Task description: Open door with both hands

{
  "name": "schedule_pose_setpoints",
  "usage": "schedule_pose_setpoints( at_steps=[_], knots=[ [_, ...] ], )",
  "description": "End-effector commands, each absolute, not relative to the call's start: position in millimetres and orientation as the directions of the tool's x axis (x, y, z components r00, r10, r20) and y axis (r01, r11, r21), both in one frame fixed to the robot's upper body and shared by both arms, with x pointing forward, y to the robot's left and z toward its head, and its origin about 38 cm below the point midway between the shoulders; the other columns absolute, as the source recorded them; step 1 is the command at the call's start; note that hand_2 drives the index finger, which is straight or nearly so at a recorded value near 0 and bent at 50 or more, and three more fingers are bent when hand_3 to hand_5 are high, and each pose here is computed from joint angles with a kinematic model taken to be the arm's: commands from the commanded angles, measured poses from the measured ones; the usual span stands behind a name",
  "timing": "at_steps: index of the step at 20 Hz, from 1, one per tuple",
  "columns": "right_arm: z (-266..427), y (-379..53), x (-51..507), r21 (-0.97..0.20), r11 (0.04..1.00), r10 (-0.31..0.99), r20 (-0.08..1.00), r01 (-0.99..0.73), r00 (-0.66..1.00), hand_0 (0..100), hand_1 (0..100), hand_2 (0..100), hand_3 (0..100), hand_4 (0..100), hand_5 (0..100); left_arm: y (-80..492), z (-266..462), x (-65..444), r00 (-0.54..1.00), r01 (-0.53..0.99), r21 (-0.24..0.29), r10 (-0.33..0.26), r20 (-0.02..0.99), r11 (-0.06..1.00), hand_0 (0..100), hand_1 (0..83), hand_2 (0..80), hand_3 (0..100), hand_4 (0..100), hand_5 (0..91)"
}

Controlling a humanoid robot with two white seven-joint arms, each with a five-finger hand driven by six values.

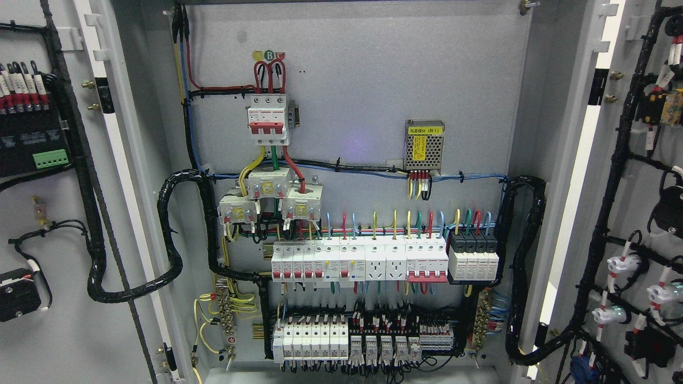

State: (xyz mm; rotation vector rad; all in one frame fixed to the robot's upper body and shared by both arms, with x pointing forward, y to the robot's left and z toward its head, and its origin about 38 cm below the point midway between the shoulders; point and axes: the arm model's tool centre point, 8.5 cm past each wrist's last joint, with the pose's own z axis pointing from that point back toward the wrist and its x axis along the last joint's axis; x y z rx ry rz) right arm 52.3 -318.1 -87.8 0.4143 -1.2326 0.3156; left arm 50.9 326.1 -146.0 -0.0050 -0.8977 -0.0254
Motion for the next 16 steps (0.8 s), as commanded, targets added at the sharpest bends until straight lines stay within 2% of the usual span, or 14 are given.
schedule_pose_setpoints(
  at_steps=[1,8,16],
  knots=[
    [-104,-360,-2,0.001,0.941,0.074,0.975,-0.339,0.207,11,0,0,0,0,0,297,-221,-10,0.845,-0.038,-0.018,0.042,0.534,0.999,0,0.0,0.0,0,3,0.0],
    [-134,-360,-27,0.018,0.97,0.071,0.933,-0.243,0.353,11,0,0,0,0,0,282,-250,-19,0.926,-0.065,-0.017,0.066,0.373,0.998,0,0.0,0.0,0,3,0.0],
    [-186,-334,-50,0.096,0.989,-0.005,0.774,-0.11,0.634,11,0,0,0,0,0,251,-260,-38,0.984,-0.085,-0.051,0.092,0.152,0.995,0,0.0,0.0,0,3,0.0]
  ],
)
